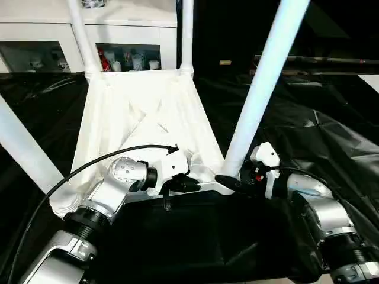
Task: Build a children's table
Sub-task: Rotate leg to tighten
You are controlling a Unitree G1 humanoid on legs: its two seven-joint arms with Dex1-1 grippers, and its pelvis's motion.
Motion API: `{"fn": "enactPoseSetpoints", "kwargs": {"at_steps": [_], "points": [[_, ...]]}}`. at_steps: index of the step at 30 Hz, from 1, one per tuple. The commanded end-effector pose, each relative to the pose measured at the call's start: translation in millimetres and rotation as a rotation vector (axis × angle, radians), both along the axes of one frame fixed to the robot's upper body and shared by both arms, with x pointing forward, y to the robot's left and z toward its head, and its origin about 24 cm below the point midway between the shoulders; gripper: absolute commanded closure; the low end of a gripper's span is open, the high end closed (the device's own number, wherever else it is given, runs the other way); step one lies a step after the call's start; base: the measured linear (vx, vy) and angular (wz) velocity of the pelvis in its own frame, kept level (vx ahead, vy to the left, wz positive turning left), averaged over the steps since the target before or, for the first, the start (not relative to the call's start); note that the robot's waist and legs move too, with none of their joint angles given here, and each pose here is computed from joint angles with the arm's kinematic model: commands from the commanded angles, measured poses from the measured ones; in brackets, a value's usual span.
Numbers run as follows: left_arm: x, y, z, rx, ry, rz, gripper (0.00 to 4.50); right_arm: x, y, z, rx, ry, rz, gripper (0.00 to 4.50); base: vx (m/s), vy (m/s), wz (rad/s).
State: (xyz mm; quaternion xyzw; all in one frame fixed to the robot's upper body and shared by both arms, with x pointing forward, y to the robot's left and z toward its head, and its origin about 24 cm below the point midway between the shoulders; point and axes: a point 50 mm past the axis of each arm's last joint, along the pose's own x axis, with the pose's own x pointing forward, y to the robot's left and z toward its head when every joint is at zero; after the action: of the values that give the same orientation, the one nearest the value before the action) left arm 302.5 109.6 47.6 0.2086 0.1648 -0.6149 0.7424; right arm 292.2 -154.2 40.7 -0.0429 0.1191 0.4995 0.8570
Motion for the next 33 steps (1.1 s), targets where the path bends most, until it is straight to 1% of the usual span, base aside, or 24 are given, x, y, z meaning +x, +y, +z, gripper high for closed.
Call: {"fn": "enactPoseSetpoints", "kwargs": {"at_steps": [1,3,5,8,9,16,19,20,21,23,25,26,29,30,32,33], "points": [[-5.5,-1,-9.8,0.000,0.045,-0.013,4.50,-2.1,5.6,-1.9,0.020,0.021,0.054,1.73,0.000,0.000,0.00],[-5.5,0,-10.5,0.001,0.048,-0.014,4.50,-3.5,3.6,-2.6,0.028,0.033,0.066,1.78,0.000,0.000,0.00],[-5.5,0,-11.0,0.003,0.051,-0.014,4.50,-4.3,1.9,-3.4,0.026,0.039,0.070,2.01,0.000,0.000,0.00],[-6.5,1,-11.7,0.004,0.062,-0.017,4.50,-5.8,0.8,-5.1,0.023,0.049,0.077,2.20,0.000,0.000,0.00],[-7.2,1,-12.0,0.005,0.066,-0.019,4.50,-6.2,0.9,-5.7,0.024,0.053,0.079,2.34,0.000,0.000,0.00],[-8.4,0,-13.8,0.003,0.081,-0.016,4.50,-10.1,1.3,-11.1,0.023,0.072,0.093,2.42,0.000,0.000,0.00],[-5.6,-1,-15.3,0.000,0.077,0.021,4.50,-12.1,0.9,-15.2,0.030,0.083,0.070,2.43,0.000,0.000,0.00],[0.9,-5,-16.8,0.004,0.060,0.090,4.50,-12.5,0.5,-20.8,0.033,0.087,0.014,2.43,0.000,0.000,0.00],[0.9,-5,-16.8,0.004,0.060,0.090,4.50,-12.5,0.5,-20.8,0.033,0.087,0.014,2.43,0.000,0.000,0.00],[14.9,-15,-19.4,0.031,0.021,0.227,4.50,-8.9,3.7,-33.5,0.040,0.094,-0.161,2.43,0.000,0.000,0.00],[18.3,-19,-19.8,0.036,0.013,0.264,4.50,-7.9,5.9,-36.1,0.047,0.094,-0.208,2.43,-0.032,0.001,0.04],[23.1,-27,-19.7,0.036,0.000,0.314,4.50,-4.7,10.4,-42.7,0.045,0.115,-0.327,2.44,-0.073,0.003,0.03],[26.1,-40,-19.4,0.029,-0.001,0.355,4.50,-0.5,18.5,-47.7,0.045,0.131,-0.446,2.46,-0.063,0.010,-0.01],[26.3,-41,-19.3,0.028,-0.001,0.358,4.50,0.0,19.5,-48.0,0.046,0.131,-0.457,2.46,-0.051,0.020,-0.05],[26.7,-56,-20.1,0.037,-0.010,0.374,4.50,5.6,31.2,-51.2,0.043,0.164,-0.568,2.46,0.000,0.000,0.00],[25.8,-64,-20.7,0.040,-0.015,0.365,4.50,9.4,38.4,-52.0,0.012,0.165,-0.600,2.46,0.000,0.000,0.00]]}}
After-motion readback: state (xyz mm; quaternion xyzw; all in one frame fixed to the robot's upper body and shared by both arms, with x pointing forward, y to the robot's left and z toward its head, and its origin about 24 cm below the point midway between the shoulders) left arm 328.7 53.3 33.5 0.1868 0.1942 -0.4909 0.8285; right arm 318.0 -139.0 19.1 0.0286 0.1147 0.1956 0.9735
